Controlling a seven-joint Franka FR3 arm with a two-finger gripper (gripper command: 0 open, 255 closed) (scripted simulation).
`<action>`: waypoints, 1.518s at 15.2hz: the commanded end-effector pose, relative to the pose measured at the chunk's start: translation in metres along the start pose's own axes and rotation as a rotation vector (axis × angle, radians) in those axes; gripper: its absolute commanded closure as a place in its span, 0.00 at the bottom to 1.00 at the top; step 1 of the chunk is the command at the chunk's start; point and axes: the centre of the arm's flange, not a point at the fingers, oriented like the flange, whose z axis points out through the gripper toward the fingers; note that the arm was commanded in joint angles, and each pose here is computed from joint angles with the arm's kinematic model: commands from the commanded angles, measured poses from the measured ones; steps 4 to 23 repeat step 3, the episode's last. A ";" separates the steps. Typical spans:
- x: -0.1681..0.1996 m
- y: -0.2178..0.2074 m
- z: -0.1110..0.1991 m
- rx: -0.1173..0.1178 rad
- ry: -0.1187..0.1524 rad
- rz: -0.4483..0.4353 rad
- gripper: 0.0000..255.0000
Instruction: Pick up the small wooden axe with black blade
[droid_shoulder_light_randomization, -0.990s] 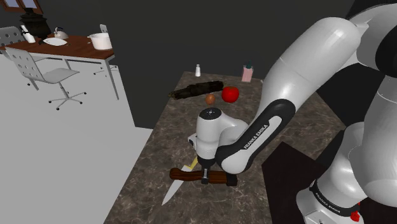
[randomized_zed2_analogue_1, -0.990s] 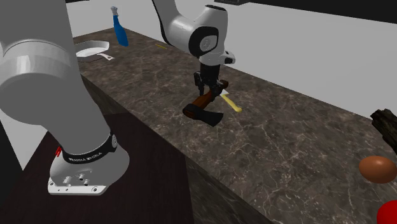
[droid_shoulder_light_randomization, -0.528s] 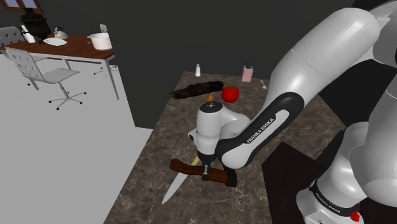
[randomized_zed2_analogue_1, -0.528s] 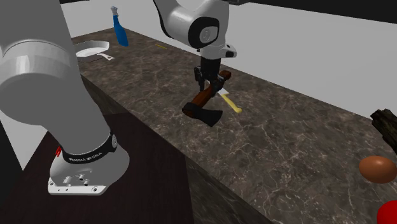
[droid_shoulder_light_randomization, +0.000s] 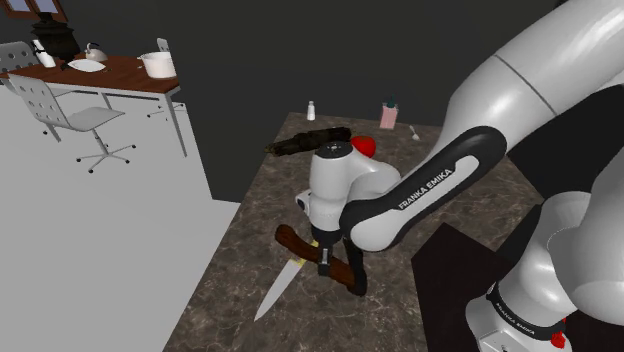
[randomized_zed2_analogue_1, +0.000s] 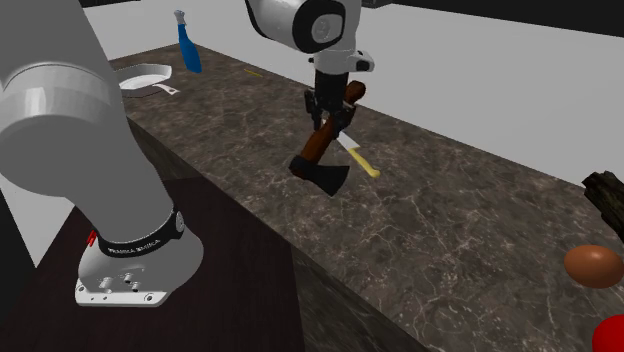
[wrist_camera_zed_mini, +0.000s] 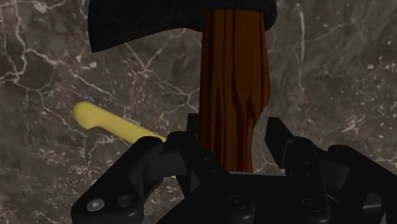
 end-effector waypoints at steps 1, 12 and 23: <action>-0.001 -0.001 -0.011 0.000 0.000 0.000 1.00; -0.001 -0.001 -0.011 0.000 0.000 0.000 1.00; -0.001 -0.001 -0.011 0.000 0.000 0.000 1.00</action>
